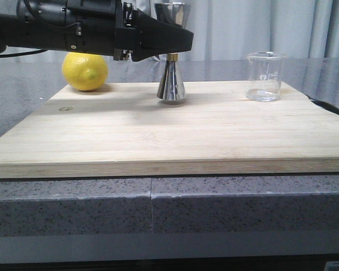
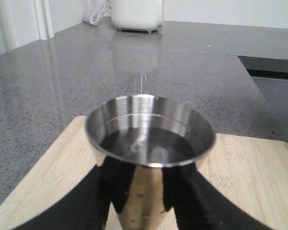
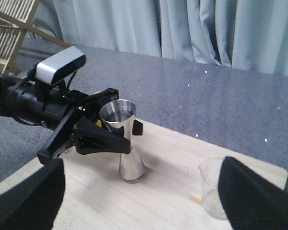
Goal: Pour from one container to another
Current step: 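Open the right gripper and withdraw it from the beaker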
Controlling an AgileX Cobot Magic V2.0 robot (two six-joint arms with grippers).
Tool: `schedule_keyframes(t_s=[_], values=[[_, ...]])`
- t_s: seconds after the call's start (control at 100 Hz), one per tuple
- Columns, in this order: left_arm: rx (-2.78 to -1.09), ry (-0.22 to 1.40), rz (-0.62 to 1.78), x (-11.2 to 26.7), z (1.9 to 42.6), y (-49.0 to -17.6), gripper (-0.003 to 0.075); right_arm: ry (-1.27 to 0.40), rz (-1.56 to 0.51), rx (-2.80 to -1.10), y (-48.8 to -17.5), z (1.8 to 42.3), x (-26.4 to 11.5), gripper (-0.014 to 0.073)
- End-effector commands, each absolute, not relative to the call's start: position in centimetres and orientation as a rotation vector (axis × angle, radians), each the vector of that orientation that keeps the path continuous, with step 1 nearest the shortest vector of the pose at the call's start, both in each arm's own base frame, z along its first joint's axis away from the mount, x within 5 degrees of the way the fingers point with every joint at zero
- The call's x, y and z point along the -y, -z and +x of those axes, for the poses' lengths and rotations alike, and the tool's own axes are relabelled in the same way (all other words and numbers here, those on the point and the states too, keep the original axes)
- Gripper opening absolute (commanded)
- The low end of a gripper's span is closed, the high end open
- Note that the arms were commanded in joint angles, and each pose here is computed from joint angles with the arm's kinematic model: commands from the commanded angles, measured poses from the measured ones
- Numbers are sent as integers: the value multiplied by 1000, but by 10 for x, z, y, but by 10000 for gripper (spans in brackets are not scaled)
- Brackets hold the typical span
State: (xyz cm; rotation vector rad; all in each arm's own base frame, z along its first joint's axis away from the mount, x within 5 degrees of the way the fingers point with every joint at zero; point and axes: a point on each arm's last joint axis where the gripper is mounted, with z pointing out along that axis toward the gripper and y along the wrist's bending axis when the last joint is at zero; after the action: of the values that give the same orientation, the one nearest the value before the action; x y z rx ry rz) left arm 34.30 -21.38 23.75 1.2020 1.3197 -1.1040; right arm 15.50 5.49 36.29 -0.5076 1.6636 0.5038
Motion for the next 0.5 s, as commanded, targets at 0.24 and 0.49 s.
schedule_keyframes(t_s=[0.24,0.49], values=[[-1153,1189,1136,215,335,-275,260,-184,-376,-1394,-381,166,-34,588],[-1153,1189,1136,215,335,-275,260,15,-144,-1798,-347,168,-18,587]])
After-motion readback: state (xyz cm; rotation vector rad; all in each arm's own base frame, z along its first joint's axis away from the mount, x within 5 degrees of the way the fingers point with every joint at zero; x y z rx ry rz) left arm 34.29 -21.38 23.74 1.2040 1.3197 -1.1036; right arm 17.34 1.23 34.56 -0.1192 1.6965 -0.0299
